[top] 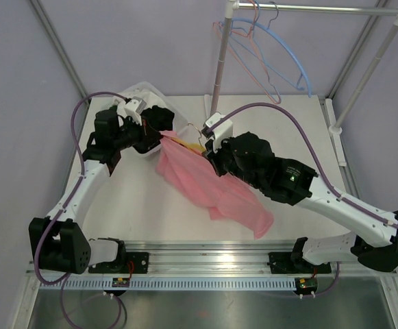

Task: Remove the t-shirt from the hanger
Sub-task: Remove the tshirt from the hanger

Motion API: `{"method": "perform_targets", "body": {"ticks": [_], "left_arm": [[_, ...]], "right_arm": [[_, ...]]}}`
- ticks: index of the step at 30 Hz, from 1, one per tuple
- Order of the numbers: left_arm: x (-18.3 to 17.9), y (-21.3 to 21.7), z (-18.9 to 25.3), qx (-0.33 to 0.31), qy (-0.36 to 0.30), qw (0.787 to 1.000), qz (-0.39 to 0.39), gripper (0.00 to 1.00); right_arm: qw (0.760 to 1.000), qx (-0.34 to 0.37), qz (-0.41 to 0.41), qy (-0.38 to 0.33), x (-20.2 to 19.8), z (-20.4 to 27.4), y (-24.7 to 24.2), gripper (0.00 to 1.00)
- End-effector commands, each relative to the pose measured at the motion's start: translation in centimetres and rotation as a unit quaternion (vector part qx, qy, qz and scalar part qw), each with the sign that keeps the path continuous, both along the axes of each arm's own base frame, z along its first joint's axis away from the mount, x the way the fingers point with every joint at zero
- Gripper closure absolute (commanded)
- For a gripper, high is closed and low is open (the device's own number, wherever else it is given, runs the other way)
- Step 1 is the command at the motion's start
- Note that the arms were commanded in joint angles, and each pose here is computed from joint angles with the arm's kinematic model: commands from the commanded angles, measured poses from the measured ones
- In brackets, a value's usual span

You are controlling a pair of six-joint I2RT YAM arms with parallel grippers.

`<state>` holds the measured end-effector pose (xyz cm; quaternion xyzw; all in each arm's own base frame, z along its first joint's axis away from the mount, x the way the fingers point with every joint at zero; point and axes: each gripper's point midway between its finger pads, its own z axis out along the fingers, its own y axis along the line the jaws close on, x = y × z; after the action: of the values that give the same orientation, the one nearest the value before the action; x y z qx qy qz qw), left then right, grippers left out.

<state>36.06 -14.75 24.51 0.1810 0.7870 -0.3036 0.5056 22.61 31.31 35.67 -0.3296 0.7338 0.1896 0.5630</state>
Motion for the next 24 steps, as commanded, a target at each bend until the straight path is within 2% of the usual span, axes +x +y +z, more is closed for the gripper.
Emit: {"method": "perform_targets", "body": {"ticks": [1, 5, 13, 24], "left_arm": [[2.4, 1.3, 0.2, 0.006, -0.005, 1.000, 0.026, 1.00], [3.1, 1.3, -0.9, 0.008, 0.014, 1.000, 0.025, 1.00], [4.1, 1.5, -2.0, 0.015, 0.028, 0.999, 0.031, 1.00], [4.7, 0.6, -4.3, 0.017, 0.069, 0.997, 0.009, 1.00]], "right_arm": [[0.997, 0.053, 0.042, -0.020, -2.0, 3.5, -0.3, 1.00], [0.996, 0.072, 0.039, -0.031, -2.0, 4.3, -0.6, 1.00], [0.992, 0.094, 0.082, -0.035, -3.6, 5.1, -0.5, 1.00], [0.972, 0.196, 0.080, -0.102, -4.7, 9.2, -2.9, 1.00]]}}
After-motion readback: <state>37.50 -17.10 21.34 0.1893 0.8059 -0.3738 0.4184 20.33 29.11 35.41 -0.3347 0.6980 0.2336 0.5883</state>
